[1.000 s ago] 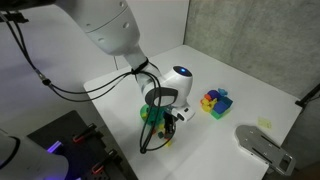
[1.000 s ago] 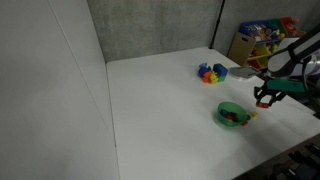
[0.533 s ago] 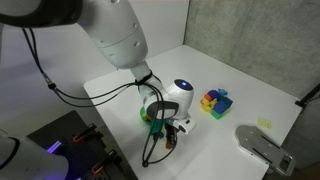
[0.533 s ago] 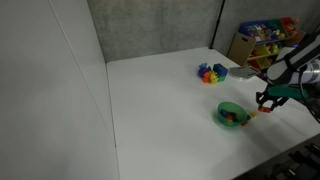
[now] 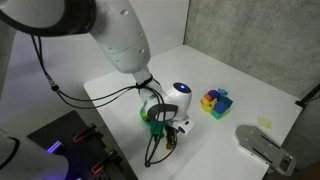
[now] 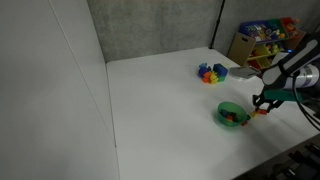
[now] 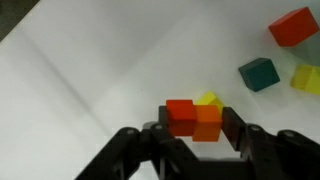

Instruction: Remove two orange blocks from the green bowl and put it on the table

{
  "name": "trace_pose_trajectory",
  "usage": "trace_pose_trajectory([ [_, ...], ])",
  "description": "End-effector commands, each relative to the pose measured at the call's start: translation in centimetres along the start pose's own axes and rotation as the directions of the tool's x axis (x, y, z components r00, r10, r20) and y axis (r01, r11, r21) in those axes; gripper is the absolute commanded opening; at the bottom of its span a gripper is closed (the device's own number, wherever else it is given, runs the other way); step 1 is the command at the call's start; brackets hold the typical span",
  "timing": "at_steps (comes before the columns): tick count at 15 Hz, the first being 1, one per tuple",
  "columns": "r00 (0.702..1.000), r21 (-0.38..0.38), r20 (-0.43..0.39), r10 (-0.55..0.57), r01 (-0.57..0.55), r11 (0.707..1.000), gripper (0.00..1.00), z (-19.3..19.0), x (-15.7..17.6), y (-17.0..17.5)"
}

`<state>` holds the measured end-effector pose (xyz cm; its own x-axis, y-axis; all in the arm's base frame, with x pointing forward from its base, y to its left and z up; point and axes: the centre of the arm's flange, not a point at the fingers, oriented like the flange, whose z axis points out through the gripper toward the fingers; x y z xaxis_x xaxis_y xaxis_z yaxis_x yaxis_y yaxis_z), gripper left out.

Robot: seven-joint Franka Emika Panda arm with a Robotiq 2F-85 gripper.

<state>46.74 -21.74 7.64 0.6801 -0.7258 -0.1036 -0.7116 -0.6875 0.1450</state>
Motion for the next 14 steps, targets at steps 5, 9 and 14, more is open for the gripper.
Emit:
trace_pose_trajectory([
  [5, 0.999, 0.018, -0.005, -0.038, 0.038, 0.999, 0.6, -0.2, 0.2, -0.4],
  [9, 0.997, 0.027, -0.008, -0.07, 0.07, 0.997, 0.92, -1.2, -0.5, -0.9],
  [14, 0.992, 0.038, -0.011, -0.125, 0.125, 0.991, 1.0, -4.1, -1.2, -2.0],
])
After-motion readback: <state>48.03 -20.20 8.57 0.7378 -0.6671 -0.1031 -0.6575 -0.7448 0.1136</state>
